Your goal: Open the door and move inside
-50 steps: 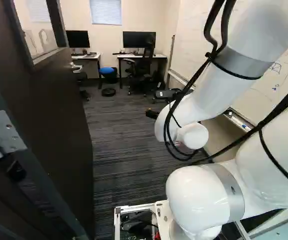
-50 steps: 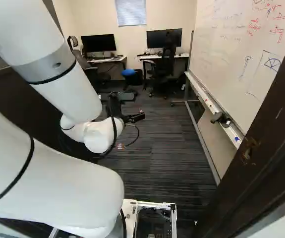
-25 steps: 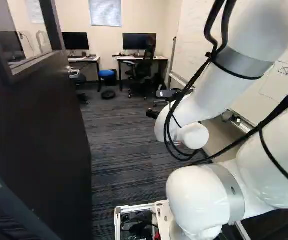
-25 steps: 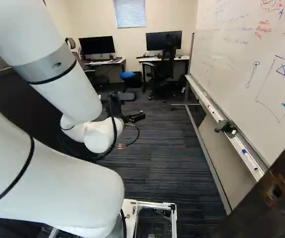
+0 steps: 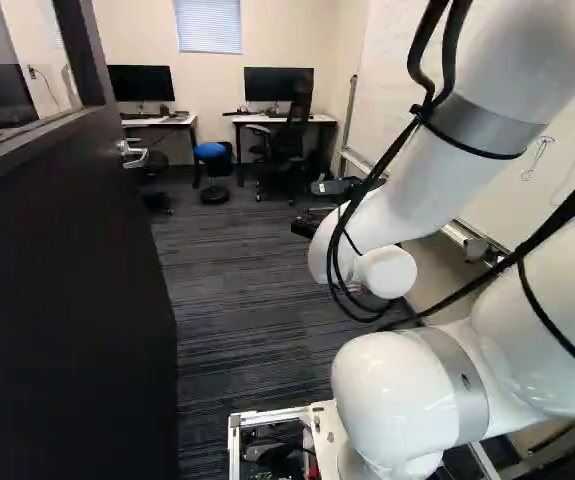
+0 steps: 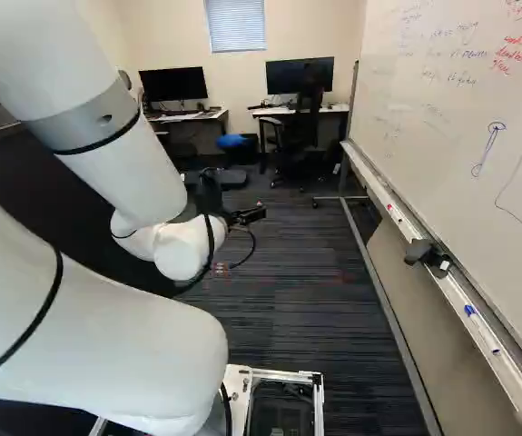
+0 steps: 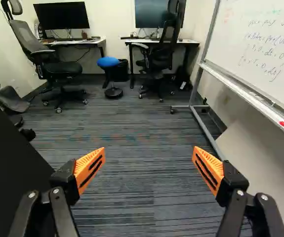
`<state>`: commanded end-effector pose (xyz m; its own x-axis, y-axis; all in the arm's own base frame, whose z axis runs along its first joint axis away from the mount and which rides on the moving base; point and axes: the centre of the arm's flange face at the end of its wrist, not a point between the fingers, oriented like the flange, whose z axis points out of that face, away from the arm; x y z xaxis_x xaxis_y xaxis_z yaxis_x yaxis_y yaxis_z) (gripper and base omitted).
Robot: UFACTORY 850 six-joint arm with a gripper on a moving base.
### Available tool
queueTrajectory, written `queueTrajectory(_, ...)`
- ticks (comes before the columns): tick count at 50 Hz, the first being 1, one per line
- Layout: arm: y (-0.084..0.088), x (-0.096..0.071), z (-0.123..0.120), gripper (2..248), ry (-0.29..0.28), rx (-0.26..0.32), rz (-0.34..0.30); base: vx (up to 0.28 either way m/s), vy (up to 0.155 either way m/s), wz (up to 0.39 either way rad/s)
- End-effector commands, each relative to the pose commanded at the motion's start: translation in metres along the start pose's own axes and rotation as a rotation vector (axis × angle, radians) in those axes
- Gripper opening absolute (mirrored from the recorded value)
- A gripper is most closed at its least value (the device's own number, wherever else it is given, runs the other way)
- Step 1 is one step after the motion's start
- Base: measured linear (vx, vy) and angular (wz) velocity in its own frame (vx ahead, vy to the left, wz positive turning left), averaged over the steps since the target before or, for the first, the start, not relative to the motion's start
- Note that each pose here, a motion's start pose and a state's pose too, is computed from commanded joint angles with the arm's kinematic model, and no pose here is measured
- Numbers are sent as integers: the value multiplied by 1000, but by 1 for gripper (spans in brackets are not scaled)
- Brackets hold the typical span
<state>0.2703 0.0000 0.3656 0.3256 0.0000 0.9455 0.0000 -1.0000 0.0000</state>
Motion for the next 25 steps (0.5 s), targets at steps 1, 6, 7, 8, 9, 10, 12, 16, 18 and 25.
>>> queueTrajectory(1,0,0,0,247,0,0,0,200,-1,-1)
queueTrajectory(6,0,0,0,247,0,0,0,206,6,-2)
queueTrajectory(7,0,0,0,247,0,0,0,250,11,-8)
queueTrajectory(8,0,0,0,247,0,0,0,195,16,-9)
queueTrajectory(9,0,0,0,247,0,0,0,186,14,-2)
queueTrajectory(10,0,0,0,247,0,0,0,195,10,1)
queueTrajectory(12,0,0,0,247,0,0,0,195,4,-7)
queueTrajectory(16,0,0,0,247,0,0,0,223,7,-5)
queueTrajectory(18,0,0,0,247,0,0,0,206,11,3)
queueTrajectory(25,0,0,0,247,0,0,0,206,6,-5)
